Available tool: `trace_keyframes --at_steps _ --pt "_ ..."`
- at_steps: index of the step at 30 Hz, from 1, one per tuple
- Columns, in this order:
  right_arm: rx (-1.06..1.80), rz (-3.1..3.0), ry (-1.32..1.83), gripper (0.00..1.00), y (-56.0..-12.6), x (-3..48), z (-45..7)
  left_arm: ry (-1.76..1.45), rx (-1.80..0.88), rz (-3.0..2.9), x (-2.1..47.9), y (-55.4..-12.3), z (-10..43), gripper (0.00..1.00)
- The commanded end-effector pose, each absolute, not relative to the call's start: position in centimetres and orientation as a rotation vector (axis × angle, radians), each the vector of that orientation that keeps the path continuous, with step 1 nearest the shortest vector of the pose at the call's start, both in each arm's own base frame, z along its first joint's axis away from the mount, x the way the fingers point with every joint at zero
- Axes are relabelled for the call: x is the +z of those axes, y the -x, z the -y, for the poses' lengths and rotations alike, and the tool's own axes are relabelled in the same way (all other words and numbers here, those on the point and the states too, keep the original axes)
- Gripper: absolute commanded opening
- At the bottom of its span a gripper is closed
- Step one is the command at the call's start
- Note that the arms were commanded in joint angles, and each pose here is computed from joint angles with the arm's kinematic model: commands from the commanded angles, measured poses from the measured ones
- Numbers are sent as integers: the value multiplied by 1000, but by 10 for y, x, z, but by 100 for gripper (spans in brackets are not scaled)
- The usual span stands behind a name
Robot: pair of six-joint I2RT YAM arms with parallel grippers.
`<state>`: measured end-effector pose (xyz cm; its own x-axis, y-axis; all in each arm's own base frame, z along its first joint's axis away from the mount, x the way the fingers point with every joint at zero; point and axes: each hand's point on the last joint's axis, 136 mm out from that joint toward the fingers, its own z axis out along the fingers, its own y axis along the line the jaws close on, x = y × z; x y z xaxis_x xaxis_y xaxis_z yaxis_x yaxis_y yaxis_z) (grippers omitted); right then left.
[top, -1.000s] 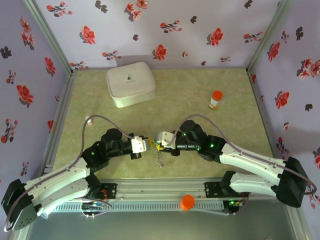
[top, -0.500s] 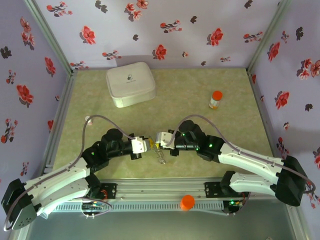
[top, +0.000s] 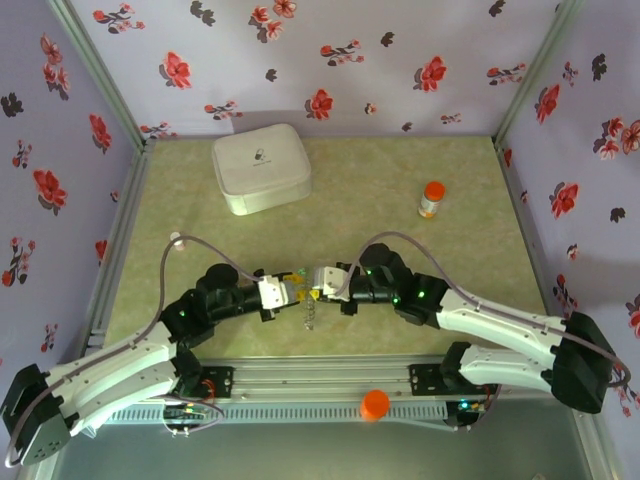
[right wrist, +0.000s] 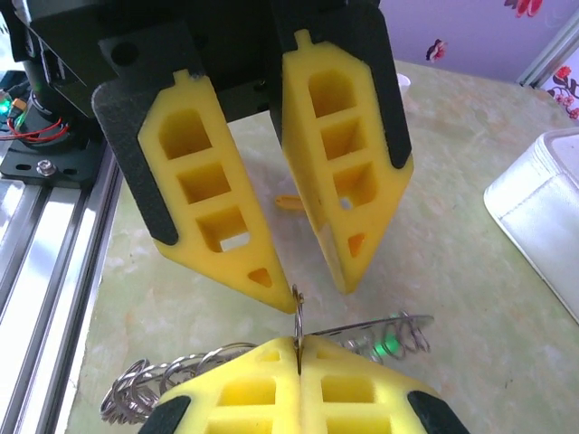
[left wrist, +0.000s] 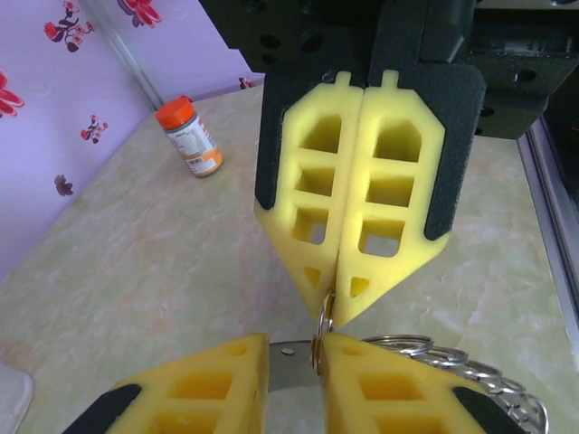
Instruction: Put the keys on the keyring
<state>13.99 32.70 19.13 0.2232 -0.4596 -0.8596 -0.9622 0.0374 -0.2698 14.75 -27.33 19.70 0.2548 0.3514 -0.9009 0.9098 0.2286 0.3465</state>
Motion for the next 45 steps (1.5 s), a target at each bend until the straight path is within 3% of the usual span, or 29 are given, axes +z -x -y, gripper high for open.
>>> trace_keyframes --at_steps 1,8,14,26,32,35,36,38,39,45 --pt "738 -1301 1520 0 -135 214 -330 -1321 -654 -1280 205 -140 275 24" --pt "798 -1273 1493 0 -131 220 -329 -1332 -763 -1267 202 -129 281 22" --pt "827 -1271 1492 0 -129 220 -328 -1314 -784 -1251 206 -128 281 14" --pt "864 -1258 1495 0 -125 222 -331 -1293 -814 -1228 214 -128 281 11" --pt "881 -1261 1506 0 -123 220 -332 -1277 -829 -1201 222 -127 282 0" --pt "858 -1277 1493 0 -127 219 -331 -1262 -817 -1196 225 -129 280 0" --pt "833 -1290 1474 6 -131 219 -329 -1248 -804 -1199 226 -131 279 0" --pt "773 -1334 1402 31 -144 220 -322 -1201 -767 -1219 228 -139 275 0" --pt "757 -1368 1354 37 -151 221 -317 -1165 -735 -1237 230 -145 271 0" --pt "714 -1533 1117 50 -179 225 -290 -936 -560 -1375 239 -185 247 0"
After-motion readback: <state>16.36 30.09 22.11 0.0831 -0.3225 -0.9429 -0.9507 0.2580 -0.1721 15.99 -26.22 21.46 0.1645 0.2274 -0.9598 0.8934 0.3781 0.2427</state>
